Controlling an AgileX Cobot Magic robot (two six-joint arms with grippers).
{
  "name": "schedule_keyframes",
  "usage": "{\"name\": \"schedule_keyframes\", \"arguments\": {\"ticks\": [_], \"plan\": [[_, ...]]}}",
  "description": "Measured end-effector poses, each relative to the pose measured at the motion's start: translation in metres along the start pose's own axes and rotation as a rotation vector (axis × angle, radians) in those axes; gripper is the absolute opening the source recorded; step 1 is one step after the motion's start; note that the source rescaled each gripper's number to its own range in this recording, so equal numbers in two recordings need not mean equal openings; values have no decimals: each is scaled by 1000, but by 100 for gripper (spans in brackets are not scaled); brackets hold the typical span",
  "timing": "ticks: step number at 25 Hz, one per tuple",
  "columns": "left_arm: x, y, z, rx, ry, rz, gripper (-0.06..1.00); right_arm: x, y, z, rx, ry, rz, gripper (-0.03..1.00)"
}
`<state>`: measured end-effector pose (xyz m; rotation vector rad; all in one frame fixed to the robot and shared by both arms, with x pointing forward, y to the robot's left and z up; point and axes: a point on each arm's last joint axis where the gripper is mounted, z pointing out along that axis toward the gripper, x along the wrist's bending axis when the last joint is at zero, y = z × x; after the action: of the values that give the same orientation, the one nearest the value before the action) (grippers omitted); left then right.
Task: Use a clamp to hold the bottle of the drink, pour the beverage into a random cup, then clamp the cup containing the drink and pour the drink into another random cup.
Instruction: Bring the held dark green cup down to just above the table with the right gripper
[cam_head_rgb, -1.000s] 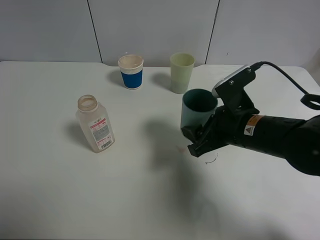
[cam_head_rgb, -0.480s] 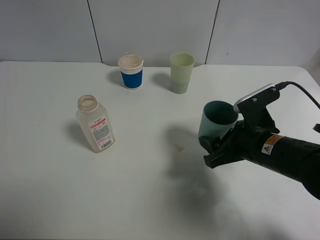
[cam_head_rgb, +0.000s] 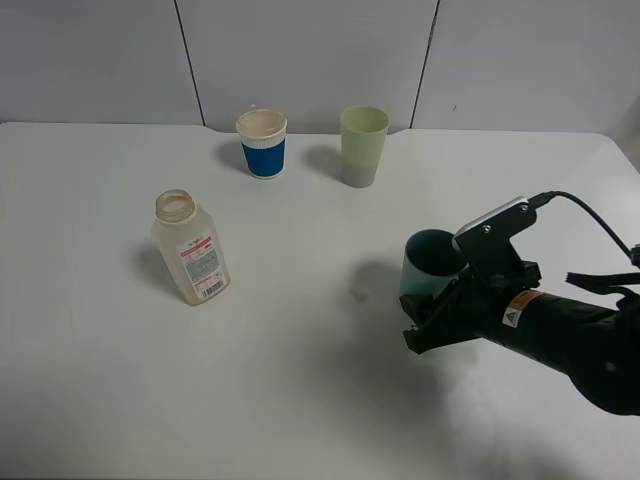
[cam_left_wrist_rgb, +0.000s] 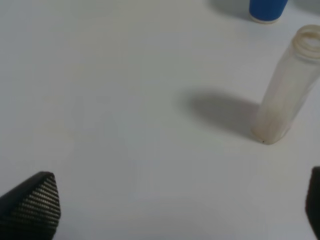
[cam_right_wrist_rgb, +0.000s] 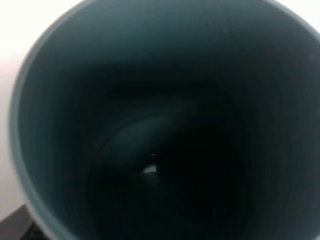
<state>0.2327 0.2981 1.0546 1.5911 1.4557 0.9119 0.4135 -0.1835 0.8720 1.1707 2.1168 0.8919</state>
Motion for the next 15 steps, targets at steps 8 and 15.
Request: {"name": "schedule_keyframes", "arguments": {"ticks": [8,15], "plan": [[0,0,0,0,0,0,100,0,-2,6,-35,-20,22,3],[0,0,0,0,0,0,100,5,-1,5,-42,22,-10,3]]}}
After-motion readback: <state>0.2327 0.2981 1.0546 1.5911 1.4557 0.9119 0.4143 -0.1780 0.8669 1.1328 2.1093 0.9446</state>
